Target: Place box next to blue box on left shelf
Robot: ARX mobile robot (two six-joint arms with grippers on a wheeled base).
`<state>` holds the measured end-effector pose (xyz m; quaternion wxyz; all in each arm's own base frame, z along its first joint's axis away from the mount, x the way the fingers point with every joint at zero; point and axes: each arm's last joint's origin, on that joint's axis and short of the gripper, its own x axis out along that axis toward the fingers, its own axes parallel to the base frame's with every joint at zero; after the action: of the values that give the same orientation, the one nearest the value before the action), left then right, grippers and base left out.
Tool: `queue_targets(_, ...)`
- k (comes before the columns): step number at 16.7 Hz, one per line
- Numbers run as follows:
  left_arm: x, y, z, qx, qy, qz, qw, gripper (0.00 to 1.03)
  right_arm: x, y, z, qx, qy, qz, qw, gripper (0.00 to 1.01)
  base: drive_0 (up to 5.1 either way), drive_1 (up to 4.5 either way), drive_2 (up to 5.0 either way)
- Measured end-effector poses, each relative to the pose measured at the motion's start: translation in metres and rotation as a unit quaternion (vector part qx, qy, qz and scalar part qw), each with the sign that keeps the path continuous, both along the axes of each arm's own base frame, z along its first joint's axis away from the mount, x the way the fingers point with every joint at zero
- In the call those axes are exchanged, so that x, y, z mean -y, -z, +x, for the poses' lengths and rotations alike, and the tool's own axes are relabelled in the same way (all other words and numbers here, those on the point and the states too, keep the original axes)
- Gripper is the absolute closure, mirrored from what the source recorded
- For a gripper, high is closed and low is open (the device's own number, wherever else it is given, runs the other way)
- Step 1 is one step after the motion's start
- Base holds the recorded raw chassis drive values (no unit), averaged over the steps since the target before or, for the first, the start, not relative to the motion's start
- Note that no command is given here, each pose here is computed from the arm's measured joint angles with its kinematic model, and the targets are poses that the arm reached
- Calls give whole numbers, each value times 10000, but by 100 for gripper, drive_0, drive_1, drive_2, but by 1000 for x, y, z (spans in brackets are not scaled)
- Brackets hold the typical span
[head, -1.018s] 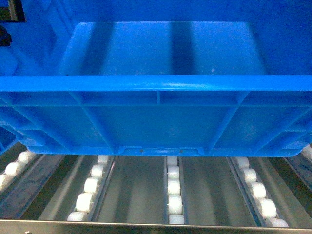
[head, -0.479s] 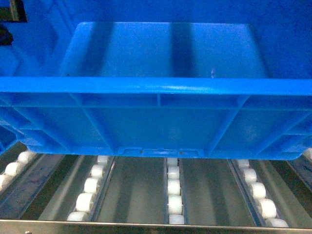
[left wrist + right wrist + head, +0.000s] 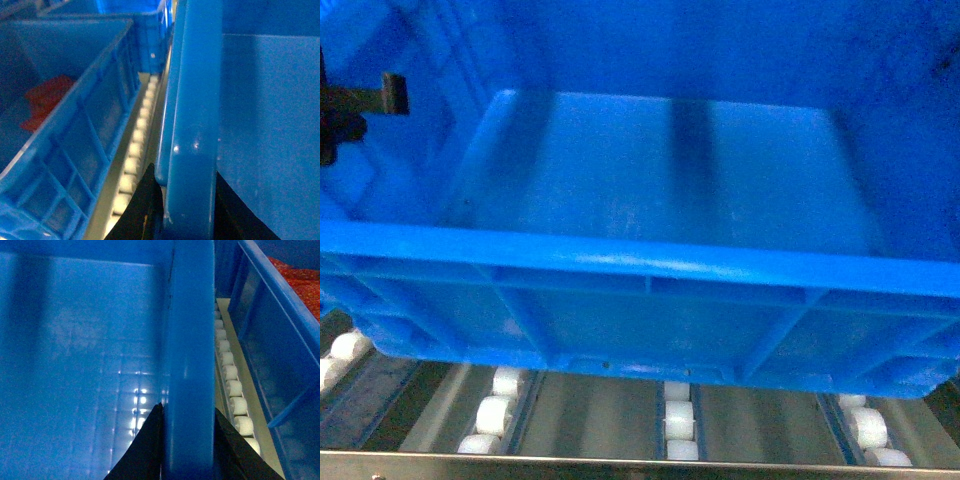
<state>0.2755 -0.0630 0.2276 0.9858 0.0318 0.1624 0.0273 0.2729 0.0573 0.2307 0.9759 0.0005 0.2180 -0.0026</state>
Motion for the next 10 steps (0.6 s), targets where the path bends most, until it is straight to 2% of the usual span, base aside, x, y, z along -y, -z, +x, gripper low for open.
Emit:
queue_targets(3,14,18,3,-462,71,-232,9986,87,8,5,3,-124,153,-119,9997,81,0,0,0)
queue_targets(5,20,25,6,-768,69,-278,9966,87,11,10,7,-261,216,-170,9993,81,0,0,0)
queue_targets(8,23,37,12,-1280,22,-204,9916,88,12,23,17,-579,175,53,9982,81,0,0,0)
queue_targets(10,24,39,19,-1377,-5,-159,9903,88,12,25,20,-636,202,181,9976,81,0,0,0)
